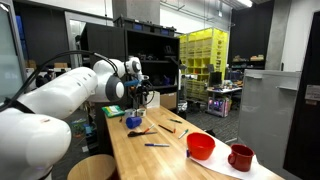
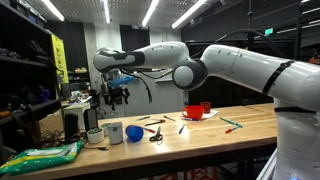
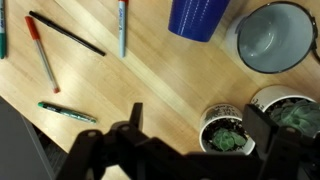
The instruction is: Turn over the cup on the table
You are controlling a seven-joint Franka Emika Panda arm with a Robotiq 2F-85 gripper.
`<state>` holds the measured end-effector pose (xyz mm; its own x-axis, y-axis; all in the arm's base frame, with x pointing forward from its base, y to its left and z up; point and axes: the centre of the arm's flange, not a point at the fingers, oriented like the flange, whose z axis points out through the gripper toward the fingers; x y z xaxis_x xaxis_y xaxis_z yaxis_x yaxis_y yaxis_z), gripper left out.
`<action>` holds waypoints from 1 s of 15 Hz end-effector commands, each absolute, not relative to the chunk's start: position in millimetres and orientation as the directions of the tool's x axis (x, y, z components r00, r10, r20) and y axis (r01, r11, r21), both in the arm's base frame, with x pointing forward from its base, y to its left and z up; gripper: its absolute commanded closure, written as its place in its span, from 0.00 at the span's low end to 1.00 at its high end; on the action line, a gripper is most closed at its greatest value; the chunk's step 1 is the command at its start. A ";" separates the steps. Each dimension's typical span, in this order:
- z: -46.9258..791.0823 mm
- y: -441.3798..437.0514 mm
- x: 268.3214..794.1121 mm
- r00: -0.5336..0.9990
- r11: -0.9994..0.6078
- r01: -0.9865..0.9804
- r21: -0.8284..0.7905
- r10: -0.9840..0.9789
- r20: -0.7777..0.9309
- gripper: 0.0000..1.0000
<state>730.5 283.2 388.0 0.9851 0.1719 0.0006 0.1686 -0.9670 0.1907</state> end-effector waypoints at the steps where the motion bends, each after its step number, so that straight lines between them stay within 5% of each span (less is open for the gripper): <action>1: 388.0 283.2 730.5 0.985 -0.967 0.169 0.191 0.172 0.001 0.00; 9: 363.4 286.8 665.2 0.997 -0.981 0.078 0.179 0.073 -0.035 0.00; 15: 367.2 280.0 645.0 0.984 -0.971 -0.178 0.160 -0.179 0.014 0.00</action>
<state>712.4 312.3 373.4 0.9981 -0.0589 -0.0180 -0.0543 -0.9795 0.1941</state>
